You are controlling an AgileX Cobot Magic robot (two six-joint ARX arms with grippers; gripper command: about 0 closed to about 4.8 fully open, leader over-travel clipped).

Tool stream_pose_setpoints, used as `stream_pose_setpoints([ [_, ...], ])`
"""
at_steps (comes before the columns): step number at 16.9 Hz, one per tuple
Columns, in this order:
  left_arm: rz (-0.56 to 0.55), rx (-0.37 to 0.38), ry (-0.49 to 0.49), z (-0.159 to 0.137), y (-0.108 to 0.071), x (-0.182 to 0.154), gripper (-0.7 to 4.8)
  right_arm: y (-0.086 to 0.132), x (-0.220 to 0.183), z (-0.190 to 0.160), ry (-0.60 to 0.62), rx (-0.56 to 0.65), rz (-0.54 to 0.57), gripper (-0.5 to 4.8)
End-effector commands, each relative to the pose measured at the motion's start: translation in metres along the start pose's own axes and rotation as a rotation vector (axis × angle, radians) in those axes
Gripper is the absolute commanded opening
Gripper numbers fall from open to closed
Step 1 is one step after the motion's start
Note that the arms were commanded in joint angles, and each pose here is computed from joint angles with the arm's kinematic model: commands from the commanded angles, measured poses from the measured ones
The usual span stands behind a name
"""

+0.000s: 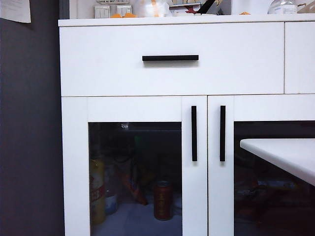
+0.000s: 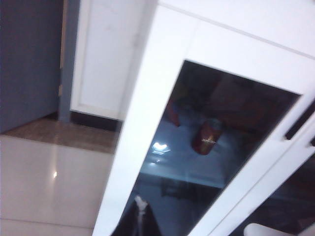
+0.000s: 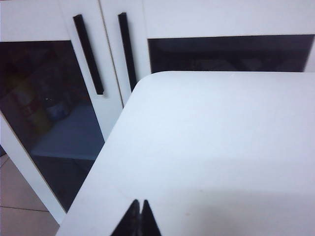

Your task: Open the left door of the white cabinet, pick up a can of beverage from the table on the right, place it inside the cabinet, and finally close the cabinet door.

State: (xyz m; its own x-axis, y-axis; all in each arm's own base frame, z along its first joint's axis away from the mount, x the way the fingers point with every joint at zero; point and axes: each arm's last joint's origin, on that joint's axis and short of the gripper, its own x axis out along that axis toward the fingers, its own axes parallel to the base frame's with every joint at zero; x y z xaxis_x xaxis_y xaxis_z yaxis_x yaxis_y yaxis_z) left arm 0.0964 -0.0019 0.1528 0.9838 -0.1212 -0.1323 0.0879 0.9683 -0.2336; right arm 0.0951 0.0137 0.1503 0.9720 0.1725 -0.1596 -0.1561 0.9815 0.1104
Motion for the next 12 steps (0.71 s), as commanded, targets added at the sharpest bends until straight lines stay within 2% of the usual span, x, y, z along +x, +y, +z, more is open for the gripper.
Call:
stream_pose_setpoints([
  [1, -0.006, 0.004, -0.019, 0.002, -0.0006, -0.0001, -0.05, -0.0001, 0.0004, -0.0006, -0.006, -0.001, 0.002, -0.05],
  [9, -0.006, 0.004, -0.02, 0.0022, -0.0006, -0.0002, -0.05, -0.0003, 0.0003, -0.0004, -0.007, 0.001, -0.005, -0.05],
  [12, -0.006, 0.004, -0.02, 0.0021, -0.0006, -0.0001, -0.05, 0.0007, 0.0003, -0.0005, -0.003, 0.0, 0.028, -0.05],
])
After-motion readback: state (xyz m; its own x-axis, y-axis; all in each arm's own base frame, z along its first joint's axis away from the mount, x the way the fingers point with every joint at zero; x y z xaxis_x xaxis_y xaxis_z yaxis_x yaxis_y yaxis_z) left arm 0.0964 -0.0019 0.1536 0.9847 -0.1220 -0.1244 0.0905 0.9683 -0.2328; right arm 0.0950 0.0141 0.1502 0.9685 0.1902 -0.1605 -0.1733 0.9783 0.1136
